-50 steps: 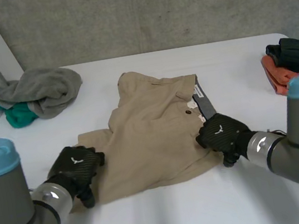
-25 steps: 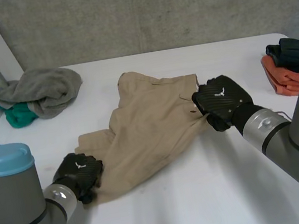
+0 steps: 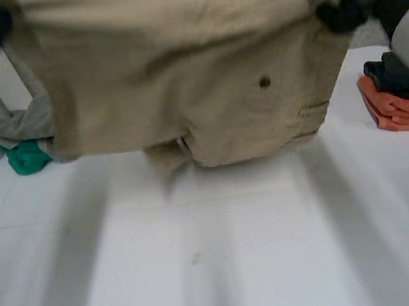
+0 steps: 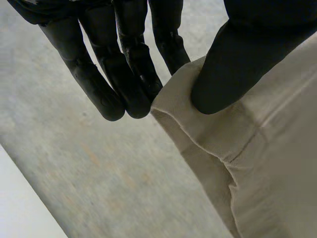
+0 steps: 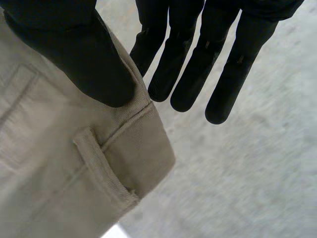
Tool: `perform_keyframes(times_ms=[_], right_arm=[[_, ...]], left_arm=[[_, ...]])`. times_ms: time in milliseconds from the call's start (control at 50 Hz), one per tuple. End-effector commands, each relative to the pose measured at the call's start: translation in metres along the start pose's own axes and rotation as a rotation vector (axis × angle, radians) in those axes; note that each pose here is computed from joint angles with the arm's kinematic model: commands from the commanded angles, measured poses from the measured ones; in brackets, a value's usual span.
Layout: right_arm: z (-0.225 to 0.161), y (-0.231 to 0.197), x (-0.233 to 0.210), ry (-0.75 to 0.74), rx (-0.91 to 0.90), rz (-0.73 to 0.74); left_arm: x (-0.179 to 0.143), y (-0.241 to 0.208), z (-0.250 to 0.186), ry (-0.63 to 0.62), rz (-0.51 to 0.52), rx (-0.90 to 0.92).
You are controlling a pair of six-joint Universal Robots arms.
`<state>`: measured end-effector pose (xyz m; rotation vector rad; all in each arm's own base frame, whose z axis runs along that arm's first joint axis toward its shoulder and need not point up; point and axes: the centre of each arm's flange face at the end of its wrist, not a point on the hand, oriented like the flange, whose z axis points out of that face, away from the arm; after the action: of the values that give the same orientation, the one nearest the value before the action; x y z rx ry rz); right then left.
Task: Fold the laundry.
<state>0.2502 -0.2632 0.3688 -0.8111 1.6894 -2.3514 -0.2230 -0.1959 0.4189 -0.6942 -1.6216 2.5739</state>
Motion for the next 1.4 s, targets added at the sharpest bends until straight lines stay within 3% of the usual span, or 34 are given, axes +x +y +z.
perform_keyframes(times_ms=[20, 220, 320, 400, 480, 580, 760, 900, 1020, 1100, 1240, 1400], right_arm=[[0.018, -0.014, 0.009, 0.015, 0.008, 0.006], [0.052, 0.057, -0.022, -0.066, -0.155, 0.035], [0.085, 0.076, -0.028, 0.020, -0.077, 0.020], [0.113, 0.044, -0.008, 0.232, 0.159, 0.004], [0.116, 0.007, 0.012, 0.366, 0.363, 0.031], [0.097, -0.026, 0.015, 0.360, 0.437, 0.057], [0.073, 0.018, -0.012, 0.194, 0.201, 0.069], [0.043, 0.113, -0.052, 0.045, -0.130, 0.081], [0.013, 0.193, -0.078, -0.038, -0.376, 0.018], [-0.005, 0.214, -0.083, -0.079, -0.478, -0.036], [-0.025, 0.194, -0.069, -0.132, -0.565, -0.131], [-0.092, 0.166, -0.060, -0.478, -0.884, -0.305]], left_arm=[[-0.001, 0.019, 0.053, 0.030, -0.016, -0.111], [0.042, 0.107, 0.114, 0.124, -0.030, -0.249], [0.049, 0.121, 0.141, 0.102, -0.026, -0.192], [0.021, 0.066, 0.171, -0.044, -0.044, 0.090], [-0.007, 0.008, 0.178, -0.134, -0.120, 0.351], [-0.015, -0.011, 0.174, -0.084, -0.181, 0.422], [0.005, 0.058, 0.157, 0.026, -0.225, 0.135], [0.055, 0.152, 0.111, 0.165, -0.235, -0.177], [0.096, 0.232, 0.056, 0.282, -0.129, -0.420], [0.106, 0.254, 0.020, 0.345, -0.038, -0.557], [0.109, 0.228, -0.037, 0.502, 0.083, -0.726], [0.101, 0.181, -0.104, 0.722, 0.216, -0.901]])
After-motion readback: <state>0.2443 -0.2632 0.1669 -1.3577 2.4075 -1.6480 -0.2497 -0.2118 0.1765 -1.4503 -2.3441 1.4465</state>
